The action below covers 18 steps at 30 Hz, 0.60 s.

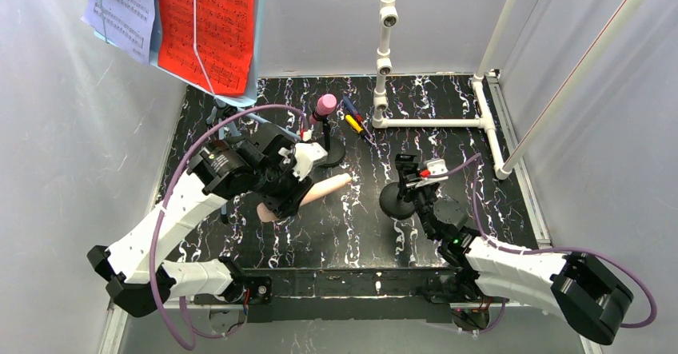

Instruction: Pack up the instrument practice props

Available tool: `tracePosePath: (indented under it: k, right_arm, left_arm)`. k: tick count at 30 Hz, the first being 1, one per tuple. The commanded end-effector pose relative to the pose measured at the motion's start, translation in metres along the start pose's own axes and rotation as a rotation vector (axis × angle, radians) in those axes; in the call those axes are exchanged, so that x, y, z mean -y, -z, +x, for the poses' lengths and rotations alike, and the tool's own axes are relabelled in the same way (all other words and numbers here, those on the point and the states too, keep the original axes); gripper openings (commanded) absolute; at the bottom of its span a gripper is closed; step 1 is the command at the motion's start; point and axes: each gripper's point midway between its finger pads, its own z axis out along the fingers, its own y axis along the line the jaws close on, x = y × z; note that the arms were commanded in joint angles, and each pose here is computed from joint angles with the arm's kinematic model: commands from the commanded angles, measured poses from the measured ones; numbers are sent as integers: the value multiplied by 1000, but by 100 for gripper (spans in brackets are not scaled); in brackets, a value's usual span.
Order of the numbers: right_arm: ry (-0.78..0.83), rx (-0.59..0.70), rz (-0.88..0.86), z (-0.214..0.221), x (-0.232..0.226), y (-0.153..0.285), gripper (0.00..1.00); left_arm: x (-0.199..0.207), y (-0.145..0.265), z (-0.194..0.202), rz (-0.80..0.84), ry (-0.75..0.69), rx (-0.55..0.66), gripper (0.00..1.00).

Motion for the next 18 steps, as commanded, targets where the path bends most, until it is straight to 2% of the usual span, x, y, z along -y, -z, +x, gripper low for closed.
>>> tracePosePath:
  k: [1,4,8,18]
  right_arm:
    - [92,-38,146,-3,35,-4,1]
    - [99,-30,219,-11,55,-10,1]
    - [97,-7,305,-27,86,-23,1]
    - [86,19,490,-45,177,-69,1]
  left_arm:
    - [-1,-15,-12,16,-29,44,0]
    - [1,-24,-28,37,-71,106,0]
    - [-3,-37,-38,36,-125,130,0]
    - [-17,-69,-32,-30,-153,210,0]
